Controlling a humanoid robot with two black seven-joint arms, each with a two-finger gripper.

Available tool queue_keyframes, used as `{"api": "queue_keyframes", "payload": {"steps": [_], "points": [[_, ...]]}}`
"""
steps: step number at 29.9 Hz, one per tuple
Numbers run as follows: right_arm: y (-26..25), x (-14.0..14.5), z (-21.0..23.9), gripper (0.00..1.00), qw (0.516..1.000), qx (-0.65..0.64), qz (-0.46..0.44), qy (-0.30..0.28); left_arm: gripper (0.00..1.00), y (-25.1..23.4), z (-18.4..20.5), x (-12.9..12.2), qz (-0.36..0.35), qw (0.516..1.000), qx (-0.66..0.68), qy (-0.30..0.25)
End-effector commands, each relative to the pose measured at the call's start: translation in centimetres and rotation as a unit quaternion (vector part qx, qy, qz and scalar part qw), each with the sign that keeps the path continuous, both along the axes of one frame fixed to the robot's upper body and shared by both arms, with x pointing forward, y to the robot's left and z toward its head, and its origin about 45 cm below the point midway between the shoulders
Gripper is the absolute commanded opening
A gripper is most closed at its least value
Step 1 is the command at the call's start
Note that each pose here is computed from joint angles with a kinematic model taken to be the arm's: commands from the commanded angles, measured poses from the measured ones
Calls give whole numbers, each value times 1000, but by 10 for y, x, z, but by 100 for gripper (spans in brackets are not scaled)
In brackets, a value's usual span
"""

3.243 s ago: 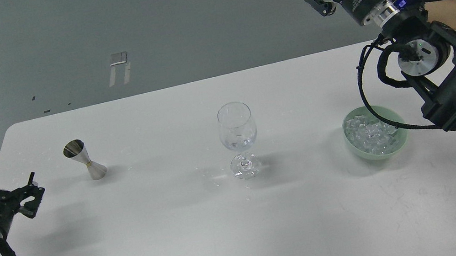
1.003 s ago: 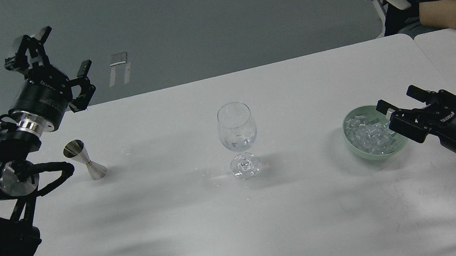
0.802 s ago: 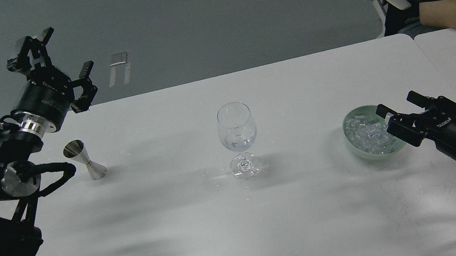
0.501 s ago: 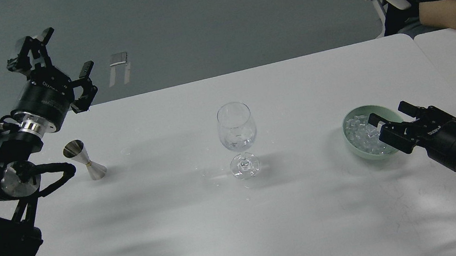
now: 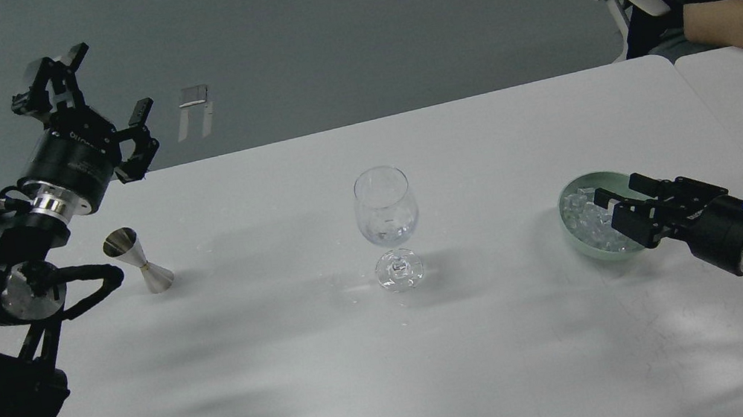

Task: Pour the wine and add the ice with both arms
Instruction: 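Reach the right gripper into the green bowl and grasp ice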

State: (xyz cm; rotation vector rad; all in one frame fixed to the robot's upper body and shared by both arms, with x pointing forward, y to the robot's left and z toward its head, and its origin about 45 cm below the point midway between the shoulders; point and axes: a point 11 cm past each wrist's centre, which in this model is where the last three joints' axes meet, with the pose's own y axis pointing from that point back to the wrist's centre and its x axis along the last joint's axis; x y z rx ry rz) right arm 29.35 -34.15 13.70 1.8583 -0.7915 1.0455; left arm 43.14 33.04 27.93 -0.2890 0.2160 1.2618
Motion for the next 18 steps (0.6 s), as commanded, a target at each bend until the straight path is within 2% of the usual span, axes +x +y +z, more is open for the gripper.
{"api": "queue_keyframes", "payload": {"steps": [1, 9, 14, 18], "points": [[1, 3, 1, 69, 1000, -4, 4, 12, 98, 0, 0, 0, 0, 1000, 0, 0], [2, 6, 0, 68, 999, -12, 7, 39, 98, -1, 1, 0, 0, 1000, 0, -2], [2, 8, 0, 63, 999, -17, 7, 49, 98, -1, 2, 1, -1, 1000, 0, -3], [2, 8, 0, 63, 998, -18, 9, 54, 98, -2, 3, 0, -2, 1000, 0, -4]]}}
